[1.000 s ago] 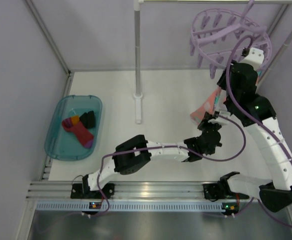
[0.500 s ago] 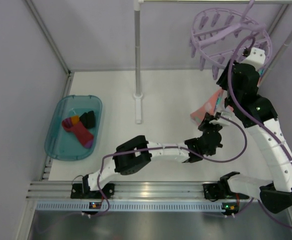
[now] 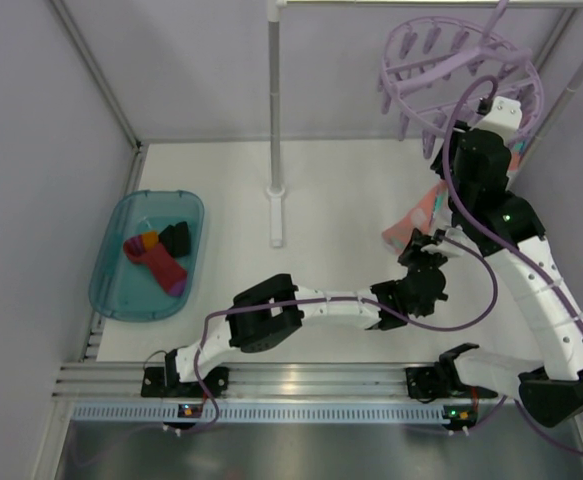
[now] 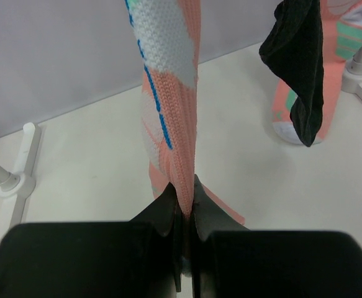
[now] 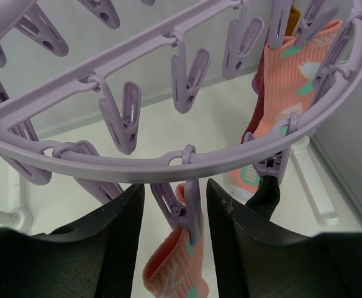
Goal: Remove the socks clipped to the hanger
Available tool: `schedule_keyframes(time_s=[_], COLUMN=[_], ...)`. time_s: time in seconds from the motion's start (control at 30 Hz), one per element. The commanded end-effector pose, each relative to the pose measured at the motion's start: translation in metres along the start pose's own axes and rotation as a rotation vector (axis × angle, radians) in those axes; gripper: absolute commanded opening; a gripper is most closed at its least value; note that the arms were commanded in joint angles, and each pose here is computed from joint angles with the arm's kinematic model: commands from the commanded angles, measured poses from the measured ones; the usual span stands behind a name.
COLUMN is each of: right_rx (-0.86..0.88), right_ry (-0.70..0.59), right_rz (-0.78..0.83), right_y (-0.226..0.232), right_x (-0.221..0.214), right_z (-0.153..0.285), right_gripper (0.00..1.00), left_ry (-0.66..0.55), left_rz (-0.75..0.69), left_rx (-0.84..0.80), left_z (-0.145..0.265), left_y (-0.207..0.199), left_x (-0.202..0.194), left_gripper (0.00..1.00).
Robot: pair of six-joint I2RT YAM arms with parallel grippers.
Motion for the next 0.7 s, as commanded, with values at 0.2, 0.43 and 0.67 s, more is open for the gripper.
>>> schedule_keyframes(time_s=[0.2,0.43,0.67], right_rx=[-0.052,-0.072,-0.063], right_ry=[-0.076,-0.082,-0.067], right_rz=[-0.036,-0.033,-0.008], right_y=[-0.009,-0.010,-0.006], right_x=[0.027,0.030,0.026], right_z=[-0.001,-0.003,-0.008], right_gripper=[0.40,0.16,0.00], left_ry=[-0.026,-0.024,-0.021], left_rz=[0.042,0.036,0.010], left_rx=[0.015,0.021,0.020], left_z=[0.004,0.005,0.005], left_y=[-0.003,-0.001,0.000], left_x=[0.016,0.017,0.014], left_gripper=[0.00,0.00,0.00])
Point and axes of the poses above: each gripper's point midway between its finger pads, its own z axis back along the fingers, its own y axis along the line the jaws close on, x = y × z, the point moved 1 cm from there along z, back along the fingers, and after that the axes turned 4 degrees about z, right-handed, at the moved point
